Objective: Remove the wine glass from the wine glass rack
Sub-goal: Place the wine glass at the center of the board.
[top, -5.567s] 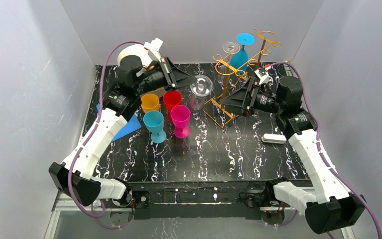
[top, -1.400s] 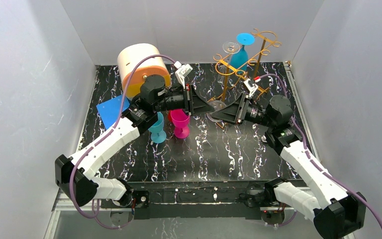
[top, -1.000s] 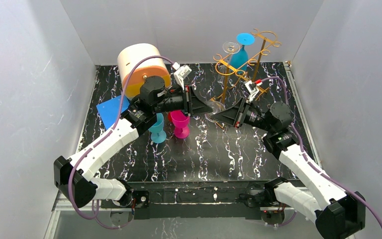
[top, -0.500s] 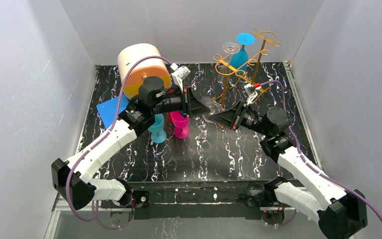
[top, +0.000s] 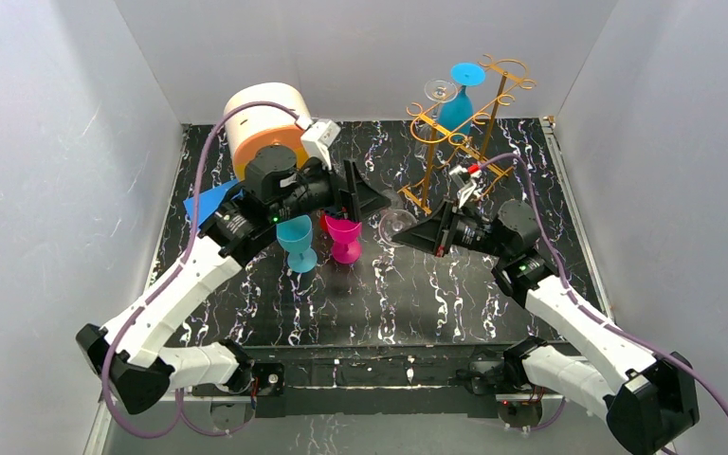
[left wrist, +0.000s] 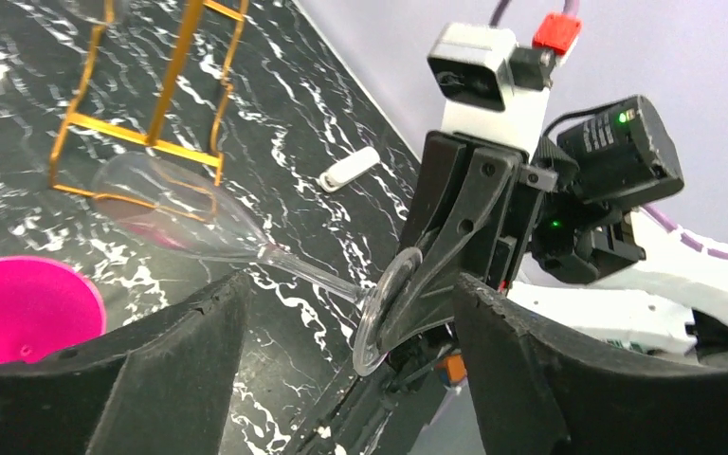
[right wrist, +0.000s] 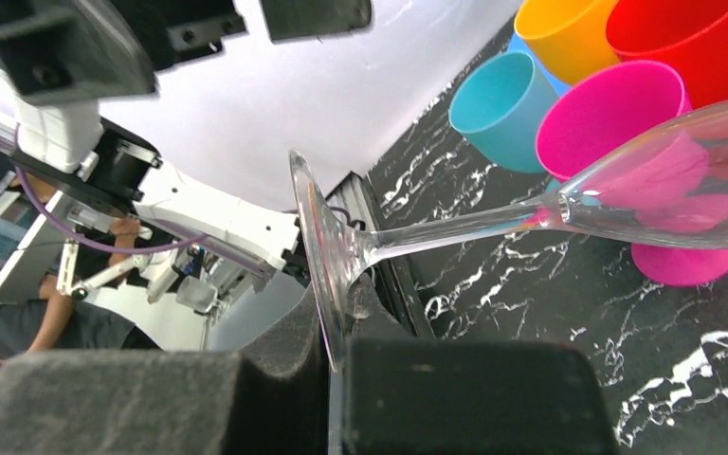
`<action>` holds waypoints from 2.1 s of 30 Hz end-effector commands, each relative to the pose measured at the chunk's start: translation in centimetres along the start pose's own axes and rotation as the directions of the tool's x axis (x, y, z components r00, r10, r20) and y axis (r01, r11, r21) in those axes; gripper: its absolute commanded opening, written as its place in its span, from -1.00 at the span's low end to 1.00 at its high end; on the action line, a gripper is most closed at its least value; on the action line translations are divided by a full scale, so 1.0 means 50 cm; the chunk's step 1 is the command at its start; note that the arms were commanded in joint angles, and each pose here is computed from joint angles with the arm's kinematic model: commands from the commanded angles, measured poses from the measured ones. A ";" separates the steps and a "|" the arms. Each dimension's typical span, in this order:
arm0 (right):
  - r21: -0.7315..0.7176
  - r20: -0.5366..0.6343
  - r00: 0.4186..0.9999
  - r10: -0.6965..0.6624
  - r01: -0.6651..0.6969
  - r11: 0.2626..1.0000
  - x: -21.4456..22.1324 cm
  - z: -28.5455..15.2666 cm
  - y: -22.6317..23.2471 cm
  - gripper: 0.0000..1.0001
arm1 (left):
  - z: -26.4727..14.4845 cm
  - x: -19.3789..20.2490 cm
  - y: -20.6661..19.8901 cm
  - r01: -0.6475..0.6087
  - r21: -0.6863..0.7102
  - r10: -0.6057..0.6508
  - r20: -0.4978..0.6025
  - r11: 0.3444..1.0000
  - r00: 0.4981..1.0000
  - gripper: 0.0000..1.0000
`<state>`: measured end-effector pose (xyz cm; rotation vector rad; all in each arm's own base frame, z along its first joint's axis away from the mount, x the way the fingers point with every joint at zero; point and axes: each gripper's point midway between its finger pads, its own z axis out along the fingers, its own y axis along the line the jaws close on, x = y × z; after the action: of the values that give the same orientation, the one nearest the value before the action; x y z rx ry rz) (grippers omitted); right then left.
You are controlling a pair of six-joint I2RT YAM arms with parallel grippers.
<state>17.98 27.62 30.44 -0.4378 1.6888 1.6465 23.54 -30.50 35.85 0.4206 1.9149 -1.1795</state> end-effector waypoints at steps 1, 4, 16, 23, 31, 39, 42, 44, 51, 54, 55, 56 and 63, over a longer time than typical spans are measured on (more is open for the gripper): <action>-0.053 -0.017 0.989 -0.145 0.144 0.988 -0.015 -0.001 0.037 -0.97 | -0.047 -0.047 0.021 -0.040 -0.137 0.051 0.080 0.990 0.996 0.72; -0.053 -0.012 0.978 -0.210 0.209 0.976 -0.009 -0.009 0.037 -0.97 | -0.049 -0.053 0.034 -0.036 -0.177 0.049 0.072 0.984 0.996 0.89; -0.068 -0.065 0.869 -0.490 0.486 0.871 0.035 -0.031 0.021 -0.97 | -0.062 -0.118 0.094 0.157 -0.110 -0.151 0.067 0.981 0.986 0.97; -0.227 -0.076 0.645 -0.760 0.731 0.643 0.089 -0.032 0.023 -0.97 | -0.054 -0.130 0.119 0.240 -0.081 -0.235 0.060 0.968 0.970 0.97; -0.355 -0.014 0.292 -0.956 0.893 0.277 0.147 -0.042 -0.003 -0.97 | -0.050 -0.113 0.166 0.260 -0.124 -0.259 0.021 0.958 0.966 0.97; -0.355 -0.008 0.077 -0.997 0.932 0.075 0.163 -0.039 -0.049 -0.97 | -0.056 -0.106 0.206 0.240 -0.166 -0.254 -0.073 0.957 0.964 0.85; -0.348 0.016 -0.066 -0.998 0.935 -0.068 0.176 -0.034 -0.073 -0.97 | -0.053 -0.100 0.214 0.238 -0.172 -0.255 -0.089 0.956 0.963 0.66; -0.348 0.003 -0.129 -0.992 0.930 -0.122 0.175 -0.031 -0.085 -0.97 | -0.049 -0.095 0.199 0.253 -0.111 -0.266 -0.129 0.961 0.955 0.53; -0.296 -0.017 -0.282 -0.959 0.918 -0.265 0.151 -0.031 -0.100 -0.97 | -0.059 -0.071 0.179 0.206 -0.039 -0.210 -0.173 0.978 0.962 0.49; -0.286 -0.028 -0.318 -0.948 0.911 -0.297 0.149 -0.035 -0.109 -0.97 | -0.061 -0.055 0.171 0.219 -0.008 -0.216 -0.200 0.976 0.956 0.36; -0.295 -0.033 -0.320 -0.947 0.908 -0.297 0.152 -0.036 -0.112 -0.97 | -0.062 -0.051 0.169 0.218 0.001 -0.213 -0.206 0.976 0.955 0.32; -0.298 -0.031 -0.321 -0.947 0.907 -0.298 0.153 -0.037 -0.112 -0.97 | -0.062 -0.048 0.168 0.220 0.009 -0.213 -0.212 0.975 0.954 0.29; -0.313 -0.037 -0.351 -0.935 0.893 -0.323 0.150 -0.034 -0.118 -0.97 | -0.051 -0.024 0.126 0.249 0.159 -0.196 -0.287 0.955 0.938 0.23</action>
<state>15.92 26.54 18.78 -1.7328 0.6583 0.3019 29.71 -23.88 31.98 0.3514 2.2089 -1.3821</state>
